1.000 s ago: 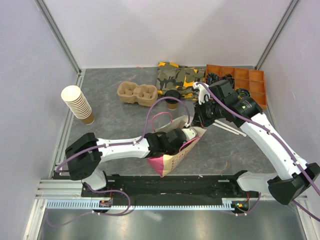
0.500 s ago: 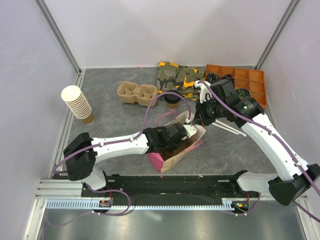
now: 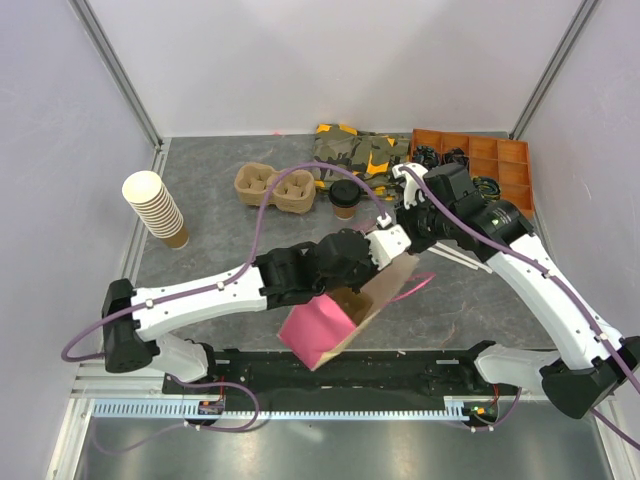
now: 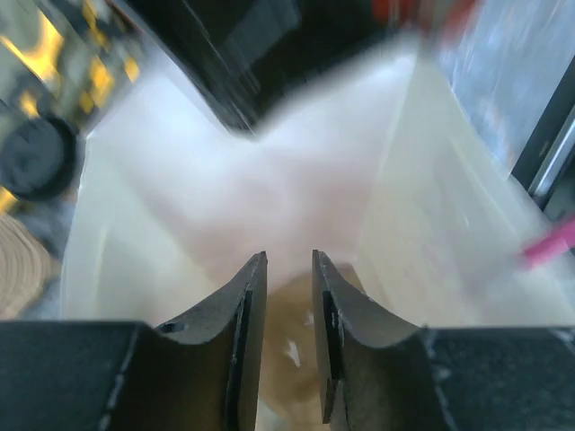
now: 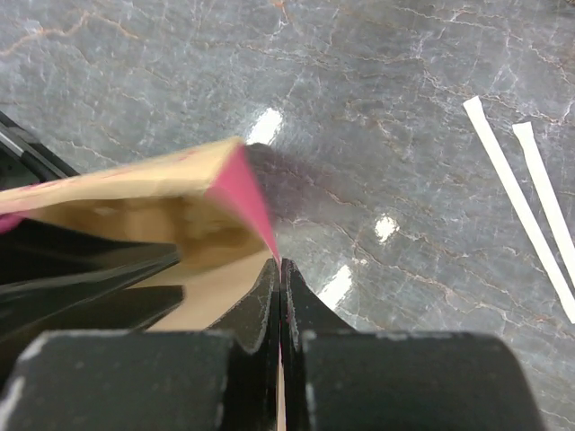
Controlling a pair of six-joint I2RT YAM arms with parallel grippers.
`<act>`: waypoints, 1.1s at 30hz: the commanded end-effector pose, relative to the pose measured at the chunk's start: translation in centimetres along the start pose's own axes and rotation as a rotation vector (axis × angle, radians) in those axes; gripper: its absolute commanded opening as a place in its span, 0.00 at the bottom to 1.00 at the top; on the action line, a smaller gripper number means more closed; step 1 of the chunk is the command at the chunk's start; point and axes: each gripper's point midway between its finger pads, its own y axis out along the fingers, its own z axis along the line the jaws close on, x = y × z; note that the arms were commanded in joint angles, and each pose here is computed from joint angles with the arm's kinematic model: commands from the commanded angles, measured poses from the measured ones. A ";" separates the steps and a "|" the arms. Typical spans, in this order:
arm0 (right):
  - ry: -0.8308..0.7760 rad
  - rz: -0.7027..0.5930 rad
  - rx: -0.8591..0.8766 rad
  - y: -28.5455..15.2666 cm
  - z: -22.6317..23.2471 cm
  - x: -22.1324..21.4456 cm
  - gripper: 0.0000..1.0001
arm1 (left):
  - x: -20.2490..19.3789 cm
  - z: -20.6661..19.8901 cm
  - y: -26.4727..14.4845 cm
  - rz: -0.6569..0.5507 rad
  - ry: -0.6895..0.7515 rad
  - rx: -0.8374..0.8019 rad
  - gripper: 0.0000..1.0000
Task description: Pack the takeout coffee
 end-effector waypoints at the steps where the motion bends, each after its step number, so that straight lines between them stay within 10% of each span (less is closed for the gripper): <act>1: -0.016 -0.011 -0.044 0.0 -0.8 0.1 0.00 | 4.7 1.1 -2.4 -0.159 0.006 0.021 0.31; 20: -0.100 -0.286 -0.137 -5.4 -1.5 4.0 0.00 | 16.3 6.5 -16.4 -0.650 -0.052 0.055 0.54; 33: -0.525 -0.220 0.107 -7.5 2.3 2.9 0.00 | 6.7 19.9 -13.4 -0.387 -0.465 0.258 0.74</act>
